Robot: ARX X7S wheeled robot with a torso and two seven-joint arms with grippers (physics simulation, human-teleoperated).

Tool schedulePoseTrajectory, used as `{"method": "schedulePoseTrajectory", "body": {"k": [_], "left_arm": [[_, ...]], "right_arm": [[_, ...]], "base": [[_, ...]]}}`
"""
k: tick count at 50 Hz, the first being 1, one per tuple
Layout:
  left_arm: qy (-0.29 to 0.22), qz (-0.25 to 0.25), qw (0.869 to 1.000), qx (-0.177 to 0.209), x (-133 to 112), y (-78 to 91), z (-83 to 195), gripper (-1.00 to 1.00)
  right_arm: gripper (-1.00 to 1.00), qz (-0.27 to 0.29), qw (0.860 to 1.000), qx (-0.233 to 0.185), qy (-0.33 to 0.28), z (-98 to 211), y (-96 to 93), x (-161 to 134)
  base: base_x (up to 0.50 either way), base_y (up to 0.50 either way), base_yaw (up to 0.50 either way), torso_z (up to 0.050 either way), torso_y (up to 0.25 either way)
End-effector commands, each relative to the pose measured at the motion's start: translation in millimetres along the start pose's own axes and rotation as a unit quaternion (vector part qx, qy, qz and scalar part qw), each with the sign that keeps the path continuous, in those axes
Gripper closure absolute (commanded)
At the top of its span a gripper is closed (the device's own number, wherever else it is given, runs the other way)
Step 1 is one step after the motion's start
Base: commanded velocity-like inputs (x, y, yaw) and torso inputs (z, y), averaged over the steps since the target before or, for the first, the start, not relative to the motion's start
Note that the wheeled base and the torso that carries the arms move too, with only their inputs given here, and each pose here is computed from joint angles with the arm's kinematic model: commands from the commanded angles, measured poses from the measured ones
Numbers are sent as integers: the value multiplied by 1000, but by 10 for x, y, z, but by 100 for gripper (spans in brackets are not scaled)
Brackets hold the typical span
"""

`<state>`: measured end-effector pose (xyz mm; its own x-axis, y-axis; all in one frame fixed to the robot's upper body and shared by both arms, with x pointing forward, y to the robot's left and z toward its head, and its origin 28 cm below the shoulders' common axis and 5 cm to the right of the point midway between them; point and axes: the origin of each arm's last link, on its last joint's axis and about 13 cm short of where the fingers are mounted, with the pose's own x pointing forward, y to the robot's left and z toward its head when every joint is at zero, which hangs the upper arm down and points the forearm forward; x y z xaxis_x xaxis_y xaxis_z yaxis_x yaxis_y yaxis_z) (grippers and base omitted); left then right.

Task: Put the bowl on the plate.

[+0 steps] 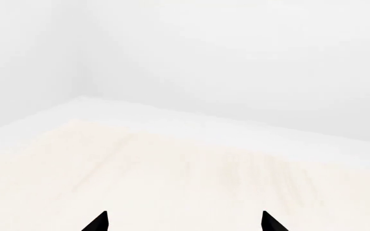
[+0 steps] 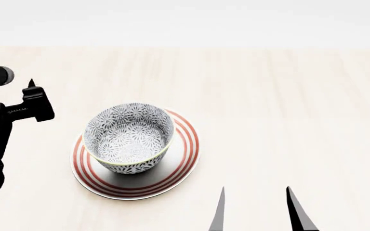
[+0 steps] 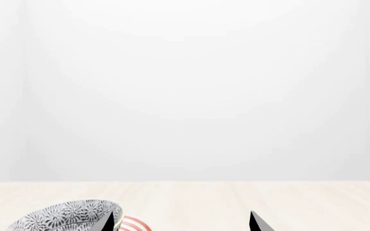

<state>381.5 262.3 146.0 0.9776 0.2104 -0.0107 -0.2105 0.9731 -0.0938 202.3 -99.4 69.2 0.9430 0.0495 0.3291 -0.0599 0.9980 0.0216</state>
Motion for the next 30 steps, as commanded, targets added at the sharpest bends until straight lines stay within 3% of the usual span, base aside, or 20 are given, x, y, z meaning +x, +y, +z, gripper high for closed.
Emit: {"method": "schedulePoseTrajectory", "body": {"k": [1,9,18,22,30], "left_arm": [[-94,29,994,50,-589,271,-71,-100],[-127,48,987,81,-982,357,-323,-100],[-110,30,986,120,-1386,385,-815,-100],[-114,32,986,120,-1533,371,-1007,-100],[-216,20,968,130,-1709,272,-1140,-100]], "right_arm": [[-100,2,1000,-5,-6,13,7,11],[-100,6,1000,-6,-5,4,23,-3],[-100,6,1000,-8,-2,-10,29,-5],[-100,7,1000,-12,-1,-41,39,-17],[-100,10,1000,-15,6,-115,54,-37]], "base": [[0,0,0,0,0],[0,0,0,0,0],[0,0,0,0,0],[0,0,0,0,0],[0,0,0,0,0]]}}
